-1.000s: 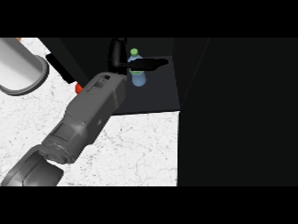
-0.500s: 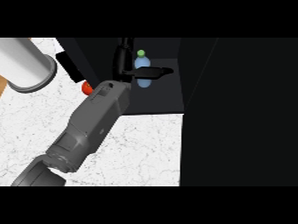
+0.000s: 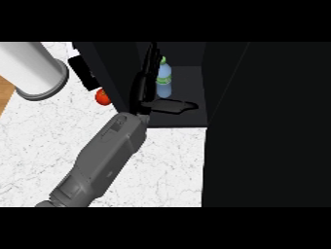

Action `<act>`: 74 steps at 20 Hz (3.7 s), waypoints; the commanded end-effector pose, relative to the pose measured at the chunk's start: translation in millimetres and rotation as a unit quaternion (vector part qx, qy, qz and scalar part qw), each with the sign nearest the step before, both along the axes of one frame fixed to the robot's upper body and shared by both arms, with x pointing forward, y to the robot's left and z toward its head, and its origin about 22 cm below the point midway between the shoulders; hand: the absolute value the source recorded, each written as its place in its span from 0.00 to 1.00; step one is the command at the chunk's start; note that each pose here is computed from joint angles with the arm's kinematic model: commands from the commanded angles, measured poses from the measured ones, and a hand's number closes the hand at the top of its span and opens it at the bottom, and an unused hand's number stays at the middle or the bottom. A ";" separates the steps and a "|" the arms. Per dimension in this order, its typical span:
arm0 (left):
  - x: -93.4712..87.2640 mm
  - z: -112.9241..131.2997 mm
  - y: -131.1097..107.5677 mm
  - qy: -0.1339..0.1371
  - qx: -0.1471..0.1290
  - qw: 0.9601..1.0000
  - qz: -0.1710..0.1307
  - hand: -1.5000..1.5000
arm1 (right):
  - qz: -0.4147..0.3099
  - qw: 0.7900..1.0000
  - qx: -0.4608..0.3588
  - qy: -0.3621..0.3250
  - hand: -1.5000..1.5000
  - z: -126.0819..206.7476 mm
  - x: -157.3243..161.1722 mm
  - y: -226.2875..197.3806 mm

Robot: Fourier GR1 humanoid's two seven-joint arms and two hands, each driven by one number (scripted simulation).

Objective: Pick up the bottled water, place it into the cabinet and close the cabinet

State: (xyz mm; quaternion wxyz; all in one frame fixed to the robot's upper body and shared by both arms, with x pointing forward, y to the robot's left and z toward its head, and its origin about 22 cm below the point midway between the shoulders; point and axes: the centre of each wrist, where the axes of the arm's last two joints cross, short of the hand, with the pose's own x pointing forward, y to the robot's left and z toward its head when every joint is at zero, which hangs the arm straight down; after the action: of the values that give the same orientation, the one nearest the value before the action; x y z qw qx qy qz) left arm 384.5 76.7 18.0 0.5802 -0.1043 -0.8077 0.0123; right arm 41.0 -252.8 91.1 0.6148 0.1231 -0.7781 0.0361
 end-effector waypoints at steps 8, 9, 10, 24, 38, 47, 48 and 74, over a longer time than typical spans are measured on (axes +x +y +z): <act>-71.5 5.3 8.5 -0.016 -0.076 0.993 -0.094 0.00 | -0.012 0.999 -0.028 -0.017 0.00 30.4 -7.2 8.1; -82.9 -5.2 -5.6 -0.025 -0.077 0.992 -0.099 0.00 | -0.008 0.999 -0.036 -0.022 0.00 35.7 -8.8 11.1; -96.2 -14.0 4.8 -0.018 -0.080 0.990 -0.112 0.00 | 0.007 0.999 -0.038 -0.013 0.00 31.0 -7.4 5.3; -156.8 -1.8 79.6 0.009 -0.079 0.994 -0.075 0.00 | 0.225 0.965 -0.135 -0.029 1.00 45.3 -4.0 12.0; -204.8 13.3 170.6 0.013 -0.130 0.991 -0.018 0.00 | 0.369 0.919 -0.120 -0.068 1.00 74.1 -11.3 44.9; -220.5 15.7 212.1 0.017 -0.120 0.993 -0.011 0.00 | 0.394 0.913 -0.093 -0.050 1.00 68.4 -9.0 60.0; -215.7 23.8 219.6 0.010 -0.119 0.993 -0.009 0.00 | 0.394 0.915 -0.073 -0.036 1.00 62.9 -10.9 64.9; -222.5 48.4 257.2 -0.001 -0.096 0.991 -0.090 0.00 | 0.444 0.882 -0.150 -0.059 0.00 45.8 26.2 76.3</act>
State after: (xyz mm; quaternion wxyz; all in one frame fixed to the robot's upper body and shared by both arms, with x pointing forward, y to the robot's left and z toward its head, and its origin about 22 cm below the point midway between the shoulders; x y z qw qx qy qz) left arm 159.8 329.2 61.4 0.5663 -0.2303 -0.7900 0.0467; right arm 66.4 -193.5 123.7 0.5405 0.3400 -0.6890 0.3426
